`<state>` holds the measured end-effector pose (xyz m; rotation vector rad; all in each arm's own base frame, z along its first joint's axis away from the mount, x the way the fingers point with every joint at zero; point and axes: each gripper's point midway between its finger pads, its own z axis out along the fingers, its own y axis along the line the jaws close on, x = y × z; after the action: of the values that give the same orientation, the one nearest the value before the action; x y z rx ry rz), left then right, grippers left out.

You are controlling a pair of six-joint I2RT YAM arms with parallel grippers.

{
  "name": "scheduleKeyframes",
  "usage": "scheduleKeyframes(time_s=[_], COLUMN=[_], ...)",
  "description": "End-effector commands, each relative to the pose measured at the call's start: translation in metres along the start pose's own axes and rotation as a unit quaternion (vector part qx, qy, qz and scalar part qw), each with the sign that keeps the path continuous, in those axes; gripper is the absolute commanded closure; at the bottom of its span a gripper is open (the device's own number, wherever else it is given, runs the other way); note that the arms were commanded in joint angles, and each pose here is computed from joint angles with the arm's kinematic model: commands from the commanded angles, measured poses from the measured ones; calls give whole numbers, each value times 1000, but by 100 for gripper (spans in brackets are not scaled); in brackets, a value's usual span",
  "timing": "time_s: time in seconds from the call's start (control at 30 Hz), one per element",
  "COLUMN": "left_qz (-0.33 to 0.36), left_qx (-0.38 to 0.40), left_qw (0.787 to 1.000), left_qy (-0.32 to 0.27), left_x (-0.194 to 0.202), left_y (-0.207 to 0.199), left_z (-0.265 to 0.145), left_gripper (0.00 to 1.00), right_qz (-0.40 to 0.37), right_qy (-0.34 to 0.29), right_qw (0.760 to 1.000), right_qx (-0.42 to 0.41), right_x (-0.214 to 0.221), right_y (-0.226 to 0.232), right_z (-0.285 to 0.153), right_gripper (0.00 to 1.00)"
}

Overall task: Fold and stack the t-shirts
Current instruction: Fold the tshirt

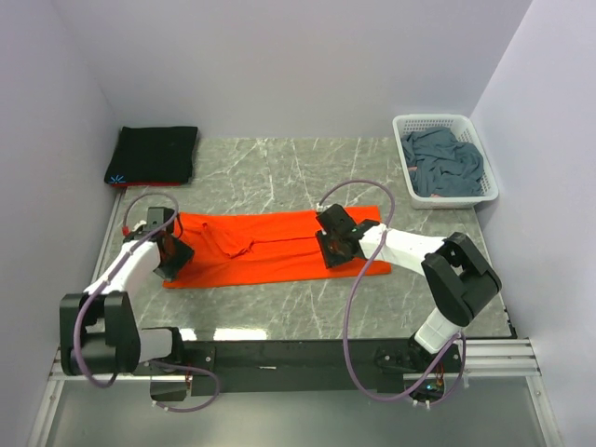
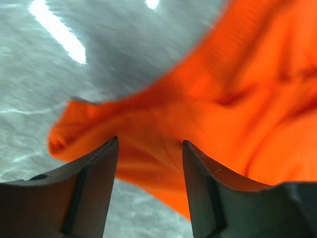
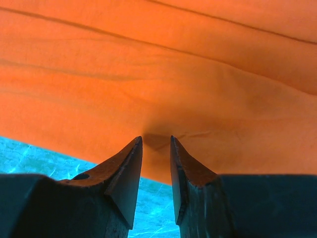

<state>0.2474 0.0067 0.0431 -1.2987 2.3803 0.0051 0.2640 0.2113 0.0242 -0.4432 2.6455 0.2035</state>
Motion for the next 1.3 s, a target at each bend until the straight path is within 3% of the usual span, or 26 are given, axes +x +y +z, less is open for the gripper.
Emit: scheduleKeyframes(time_s=[0.0, 0.27, 0.6, 0.73, 0.87, 1.03, 1.27], left_qz=[-51, -125, -113, -91, -49, -14, 13], left_qx=[-33, -73, -10, 32, 70, 36, -13], left_qw=[998, 989, 993, 993, 995, 999, 1000], left_qy=[6, -2, -44, -65, -53, -13, -9], left_x=[-3, -11, -51, -48, -23, 1, 6], left_y=[18, 63, 22, -10, -42, -46, -40], left_z=[16, 18, -32, -55, -53, -22, 17], left_gripper=[42, 42, 16, 18, 25, 30, 37], right_qz=[17, 29, 13, 9, 8, 8, 5], right_qy=[-10, 2, -24, -21, 2, 33, 102], right_qw=[1000, 999, 1000, 1000, 1000, 999, 995], right_qx=[12, 29, 6, 7, 11, 13, 21], right_x=[-5, 0, -24, -26, -15, 4, 50], right_y=[-6, -19, -7, -5, -6, -5, -6], right_z=[2, 1, -19, -14, 1, 9, 2], right_gripper=[63, 63, 64, 64, 64, 64, 64])
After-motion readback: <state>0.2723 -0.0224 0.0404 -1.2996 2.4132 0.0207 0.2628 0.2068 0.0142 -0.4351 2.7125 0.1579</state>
